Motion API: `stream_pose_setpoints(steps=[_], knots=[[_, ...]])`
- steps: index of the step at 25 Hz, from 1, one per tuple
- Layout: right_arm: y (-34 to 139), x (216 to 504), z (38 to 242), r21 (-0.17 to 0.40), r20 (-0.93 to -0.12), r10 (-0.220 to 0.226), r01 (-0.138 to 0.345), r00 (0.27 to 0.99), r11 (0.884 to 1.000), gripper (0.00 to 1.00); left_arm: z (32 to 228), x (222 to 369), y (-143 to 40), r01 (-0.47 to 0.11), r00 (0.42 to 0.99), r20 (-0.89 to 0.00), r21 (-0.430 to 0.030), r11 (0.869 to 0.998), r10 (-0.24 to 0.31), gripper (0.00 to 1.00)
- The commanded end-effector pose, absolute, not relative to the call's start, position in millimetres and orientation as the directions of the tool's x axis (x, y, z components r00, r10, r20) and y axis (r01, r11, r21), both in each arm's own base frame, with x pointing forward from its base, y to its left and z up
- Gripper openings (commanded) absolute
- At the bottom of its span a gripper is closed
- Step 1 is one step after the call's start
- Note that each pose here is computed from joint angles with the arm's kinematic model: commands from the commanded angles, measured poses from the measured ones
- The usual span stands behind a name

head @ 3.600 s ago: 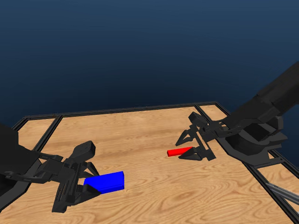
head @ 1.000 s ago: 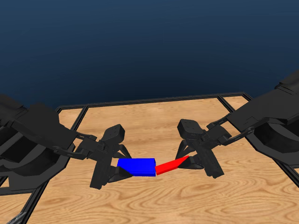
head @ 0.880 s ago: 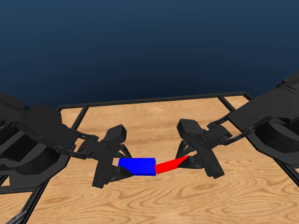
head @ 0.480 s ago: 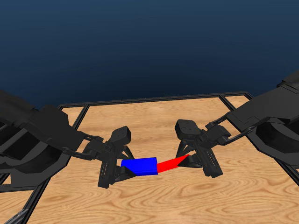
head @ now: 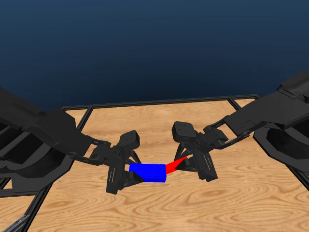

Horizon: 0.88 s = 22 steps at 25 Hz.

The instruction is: Insert peg into socket

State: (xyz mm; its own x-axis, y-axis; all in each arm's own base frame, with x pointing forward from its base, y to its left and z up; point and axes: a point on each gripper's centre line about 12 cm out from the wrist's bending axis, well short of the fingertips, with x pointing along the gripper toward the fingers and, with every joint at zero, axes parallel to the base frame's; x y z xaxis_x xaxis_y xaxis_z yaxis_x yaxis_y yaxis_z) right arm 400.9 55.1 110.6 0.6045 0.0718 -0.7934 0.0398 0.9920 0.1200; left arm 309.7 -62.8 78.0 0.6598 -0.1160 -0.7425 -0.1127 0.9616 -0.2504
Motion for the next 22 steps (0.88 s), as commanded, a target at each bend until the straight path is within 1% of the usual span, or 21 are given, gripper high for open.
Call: stream_pose_setpoints(steps=[1,2,3,4,5,6,7,9,10,13,14,15,16,17,18,19,20,21,22], knots=[[31.8,427.3,133.7,0.153,-0.696,0.050,0.081,0.716,0.985,0.00,106.0,334.1,-70.8,-0.036,0.775,-0.616,-0.263,0.964,-0.139,0.00],[29.8,425.6,139.5,0.152,-0.688,0.047,0.080,0.724,0.985,0.00,103.4,333.0,-69.8,-0.037,0.770,-0.623,-0.260,0.965,-0.138,0.00],[28.0,423.0,140.1,0.152,-0.688,0.044,0.084,0.724,0.985,0.00,102.2,331.5,-71.3,-0.043,0.768,-0.626,-0.266,0.963,-0.138,0.00],[27.2,422.9,139.9,0.162,-0.666,0.047,0.083,0.745,0.983,0.00,103.6,334.4,-70.3,-0.039,0.772,-0.620,-0.261,0.964,-0.136,0.00],[28.3,422.6,135.9,0.157,-0.687,0.046,0.085,0.725,0.984,0.00,106.8,336.0,-70.1,-0.038,0.786,-0.602,-0.267,0.963,-0.136,0.00],[30.7,426.1,128.2,0.166,-0.684,0.052,0.086,0.728,0.982,0.00,105.8,336.6,-68.1,-0.044,0.787,-0.603,-0.266,0.963,-0.131,0.00],[31.4,429.7,130.0,0.172,-0.672,0.054,0.085,0.739,0.981,0.00,105.5,336.3,-68.6,-0.040,0.787,-0.603,-0.264,0.964,-0.132,0.00],[36.0,438.0,125.5,0.194,-0.652,0.062,0.086,0.756,0.977,0.00,111.9,339.4,-66.2,-0.039,0.807,-0.577,-0.265,0.963,-0.126,0.00],[38.3,442.8,121.7,0.206,-0.635,0.067,0.085,0.770,0.975,0.00,110.9,338.3,-64.5,-0.042,0.811,-0.573,-0.262,0.964,-0.121,0.00],[43.8,453.9,109.8,0.225,-0.606,0.071,0.085,0.792,0.971,0.00,122.1,340.6,-59.6,-0.047,0.852,-0.514,-0.270,0.962,-0.103,0.00],[45.0,457.7,109.5,0.227,-0.591,0.070,0.083,0.803,0.970,0.00,118.4,337.5,-58.5,-0.053,0.848,-0.521,-0.267,0.962,-0.098,0.00],[45.2,458.2,104.8,0.226,-0.597,0.069,0.085,0.799,0.970,0.00,122.2,338.6,-58.4,-0.051,0.857,-0.506,-0.269,0.962,-0.096,0.00],[46.5,460.7,107.3,0.229,-0.584,0.071,0.080,0.809,0.970,0.00,116.7,335.0,-58.2,-0.054,0.846,-0.524,-0.261,0.964,-0.095,0.00],[46.1,462.5,109.7,0.228,-0.576,0.069,0.080,0.814,0.970,0.00,118.0,336.6,-59.0,-0.052,0.848,-0.522,-0.261,0.964,-0.095,0.00],[46.1,461.2,103.0,0.224,-0.587,0.067,0.082,0.807,0.971,0.00,117.9,336.3,-56.4,-0.063,0.850,-0.520,-0.265,0.962,-0.087,0.00],[46.6,464.0,107.9,0.226,-0.573,0.068,0.078,0.817,0.971,0.00,117.0,334.4,-58.4,-0.052,0.846,-0.525,-0.255,0.965,-0.093,0.00],[47.9,465.6,108.3,0.226,-0.570,0.070,0.075,0.818,0.971,0.00,123.5,338.7,-58.4,-0.050,0.859,-0.503,-0.261,0.964,-0.091,0.00],[48.4,465.2,105.6,0.222,-0.577,0.070,0.074,0.814,0.972,0.00,123.1,337.9,-55.5,-0.057,0.865,-0.494,-0.263,0.963,-0.083,0.00],[49.6,465.1,106.2,0.223,-0.574,0.072,0.071,0.816,0.972,1.00,120.8,335.2,-59.0,-0.044,0.852,-0.515,-0.249,0.968,-0.093,0.00]])
